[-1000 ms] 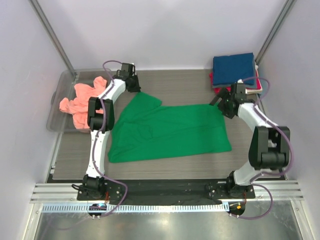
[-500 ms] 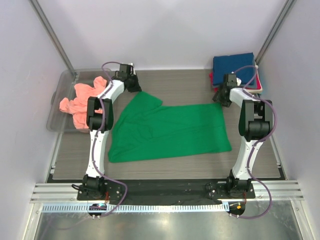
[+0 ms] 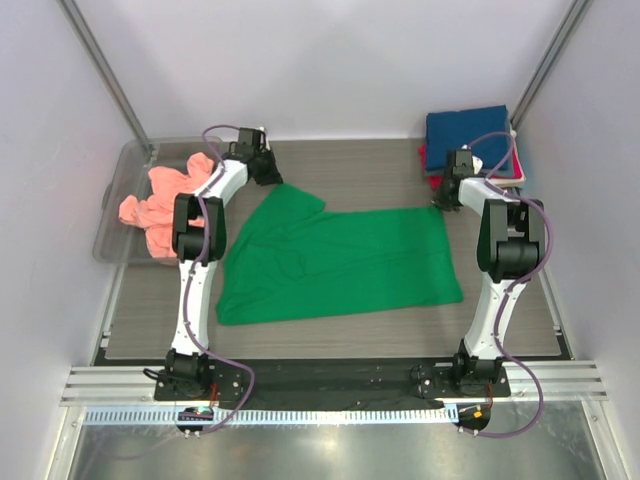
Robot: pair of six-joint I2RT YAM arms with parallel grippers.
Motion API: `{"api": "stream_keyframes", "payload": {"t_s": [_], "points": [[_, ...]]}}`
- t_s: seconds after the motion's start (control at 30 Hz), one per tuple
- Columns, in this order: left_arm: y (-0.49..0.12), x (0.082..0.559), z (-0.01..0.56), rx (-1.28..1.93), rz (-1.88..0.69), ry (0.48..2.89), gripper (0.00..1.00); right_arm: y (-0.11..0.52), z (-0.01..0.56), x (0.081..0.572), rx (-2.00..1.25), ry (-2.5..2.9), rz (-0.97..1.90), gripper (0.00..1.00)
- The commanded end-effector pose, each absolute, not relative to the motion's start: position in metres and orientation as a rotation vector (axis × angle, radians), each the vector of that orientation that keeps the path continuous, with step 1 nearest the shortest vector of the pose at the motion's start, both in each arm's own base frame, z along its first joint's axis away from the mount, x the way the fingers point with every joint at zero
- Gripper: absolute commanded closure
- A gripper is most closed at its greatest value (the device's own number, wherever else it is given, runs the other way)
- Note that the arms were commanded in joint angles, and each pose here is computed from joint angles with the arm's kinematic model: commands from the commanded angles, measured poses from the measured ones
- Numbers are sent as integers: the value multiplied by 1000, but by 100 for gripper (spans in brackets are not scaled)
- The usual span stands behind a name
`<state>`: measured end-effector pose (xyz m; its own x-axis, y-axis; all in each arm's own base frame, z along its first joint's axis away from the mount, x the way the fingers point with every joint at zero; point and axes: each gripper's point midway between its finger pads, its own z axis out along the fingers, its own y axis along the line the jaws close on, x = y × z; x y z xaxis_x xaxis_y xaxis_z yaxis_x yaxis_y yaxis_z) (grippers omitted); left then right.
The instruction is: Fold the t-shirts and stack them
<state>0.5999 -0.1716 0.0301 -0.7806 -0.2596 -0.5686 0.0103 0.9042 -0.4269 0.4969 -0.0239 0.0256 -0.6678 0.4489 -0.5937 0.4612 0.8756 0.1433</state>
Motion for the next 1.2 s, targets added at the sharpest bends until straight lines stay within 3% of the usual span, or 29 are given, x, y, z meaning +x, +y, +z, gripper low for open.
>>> {"api": "stream_keyframes", "payload": {"t_s": [0.0, 0.13, 0.33, 0.73, 1.17], "points": [[-166, 569, 36, -213, -534, 2520, 100, -18, 47, 491, 644, 2374, 1, 99], [-161, 559, 89, -210, -528, 2482, 100, -12, 78, 492, 636, 2318, 59, 99], [-158, 521, 123, -197, -524, 2477, 100, -10, 114, 474, 614, 2266, 80, 99], [-156, 421, 160, -178, -485, 2478, 100, -8, 120, 409, 597, 2273, 87, 99], [-151, 314, 185, -175, -464, 2479, 100, -9, 120, 371, 618, 2254, 87, 99]]}}
